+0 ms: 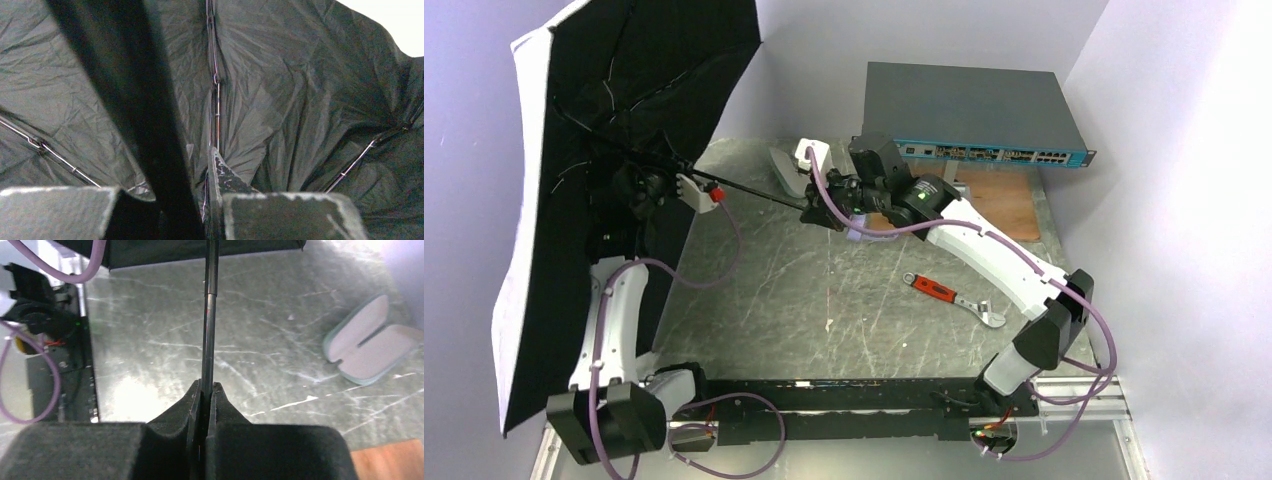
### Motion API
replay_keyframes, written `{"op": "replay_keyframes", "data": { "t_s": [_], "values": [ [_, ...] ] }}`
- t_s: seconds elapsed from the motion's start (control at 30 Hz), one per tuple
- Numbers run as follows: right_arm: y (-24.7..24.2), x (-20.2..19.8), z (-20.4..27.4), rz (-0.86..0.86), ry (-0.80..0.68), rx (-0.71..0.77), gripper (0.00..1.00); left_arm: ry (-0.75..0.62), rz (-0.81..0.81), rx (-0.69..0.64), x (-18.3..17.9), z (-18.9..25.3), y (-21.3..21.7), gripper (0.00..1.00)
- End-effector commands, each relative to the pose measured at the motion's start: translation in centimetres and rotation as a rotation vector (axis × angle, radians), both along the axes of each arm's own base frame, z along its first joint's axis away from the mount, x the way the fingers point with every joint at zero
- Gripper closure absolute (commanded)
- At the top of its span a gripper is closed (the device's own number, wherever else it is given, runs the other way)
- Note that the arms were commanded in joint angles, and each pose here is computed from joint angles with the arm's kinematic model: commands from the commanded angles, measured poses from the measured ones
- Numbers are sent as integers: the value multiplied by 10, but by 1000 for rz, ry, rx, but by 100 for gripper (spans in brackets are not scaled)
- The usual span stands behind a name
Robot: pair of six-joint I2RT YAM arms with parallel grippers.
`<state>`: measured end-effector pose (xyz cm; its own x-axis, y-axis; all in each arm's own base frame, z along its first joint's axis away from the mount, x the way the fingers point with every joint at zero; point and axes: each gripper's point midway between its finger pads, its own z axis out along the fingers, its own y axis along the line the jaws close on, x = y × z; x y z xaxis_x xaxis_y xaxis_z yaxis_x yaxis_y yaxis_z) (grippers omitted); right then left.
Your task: Open the umbrella
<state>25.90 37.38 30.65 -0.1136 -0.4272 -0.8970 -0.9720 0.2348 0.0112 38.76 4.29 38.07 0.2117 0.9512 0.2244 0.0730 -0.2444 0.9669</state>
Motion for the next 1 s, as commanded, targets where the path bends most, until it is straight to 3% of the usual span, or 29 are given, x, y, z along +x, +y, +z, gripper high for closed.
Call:
{"op": "replay_keyframes", "data": {
  "t_s": [0.0,0.13,0.53,0.97],
  "values": [
    [-58,-44,-15,43,28,-137,100,-252,487,43,-10,75,128,88],
    [-73,-45,-41,44,23,-230,100,-287,480,98,-2,86,138,77],
    [-112,-56,-91,42,64,-442,100,-363,599,163,13,115,187,100],
    [-152,-70,-139,59,133,-653,100,-406,657,228,11,133,225,100]
  ]
}}
